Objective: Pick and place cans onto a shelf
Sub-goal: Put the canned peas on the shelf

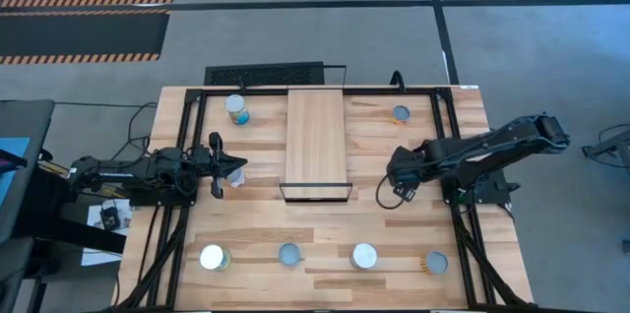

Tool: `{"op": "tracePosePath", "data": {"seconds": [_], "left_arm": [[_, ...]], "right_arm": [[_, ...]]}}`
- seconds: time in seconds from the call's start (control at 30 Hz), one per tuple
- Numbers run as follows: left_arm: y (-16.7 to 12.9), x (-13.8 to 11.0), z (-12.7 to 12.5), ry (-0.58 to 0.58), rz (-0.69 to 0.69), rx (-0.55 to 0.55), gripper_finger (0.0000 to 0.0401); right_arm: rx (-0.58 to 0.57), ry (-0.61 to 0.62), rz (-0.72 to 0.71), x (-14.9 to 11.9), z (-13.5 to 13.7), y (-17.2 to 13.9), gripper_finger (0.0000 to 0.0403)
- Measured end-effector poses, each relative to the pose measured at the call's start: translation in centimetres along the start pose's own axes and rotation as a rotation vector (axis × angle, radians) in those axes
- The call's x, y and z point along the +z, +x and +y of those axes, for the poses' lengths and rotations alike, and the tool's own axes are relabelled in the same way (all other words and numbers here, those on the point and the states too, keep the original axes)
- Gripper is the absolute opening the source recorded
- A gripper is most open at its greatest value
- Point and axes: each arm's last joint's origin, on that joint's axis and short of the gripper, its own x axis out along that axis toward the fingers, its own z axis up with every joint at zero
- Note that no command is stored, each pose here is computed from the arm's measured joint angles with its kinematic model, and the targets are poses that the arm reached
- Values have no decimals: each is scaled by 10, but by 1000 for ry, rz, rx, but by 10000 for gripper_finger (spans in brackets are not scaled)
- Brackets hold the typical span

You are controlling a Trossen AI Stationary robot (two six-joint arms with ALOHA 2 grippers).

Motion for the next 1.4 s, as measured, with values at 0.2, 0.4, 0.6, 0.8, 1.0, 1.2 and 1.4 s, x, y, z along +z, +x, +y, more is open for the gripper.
{"op": "tracePosePath", "data": {"seconds": [0.2,0.4,0.6,0.8,1.0,1.2,1.4], "left_arm": [[0,0,0,-4,1,0,0],[0,0,0,-4,2,0,0],[0,0,0,-4,3,0,0],[0,0,0,-6,3,-1,0],[0,0,0,-6,4,-1,0],[0,0,0,-6,3,-1,0],[0,0,0,-6,3,-1,0]], "right_arm": [[1,2,45,4,4,6,168],[26,12,37,7,2,-6,136],[37,38,6,14,0,-26,148],[43,80,32,13,2,-23,203],[-5,67,80,14,8,-9,216],[-38,47,118,19,17,4,179],[-60,15,162,23,25,14,136]]}}
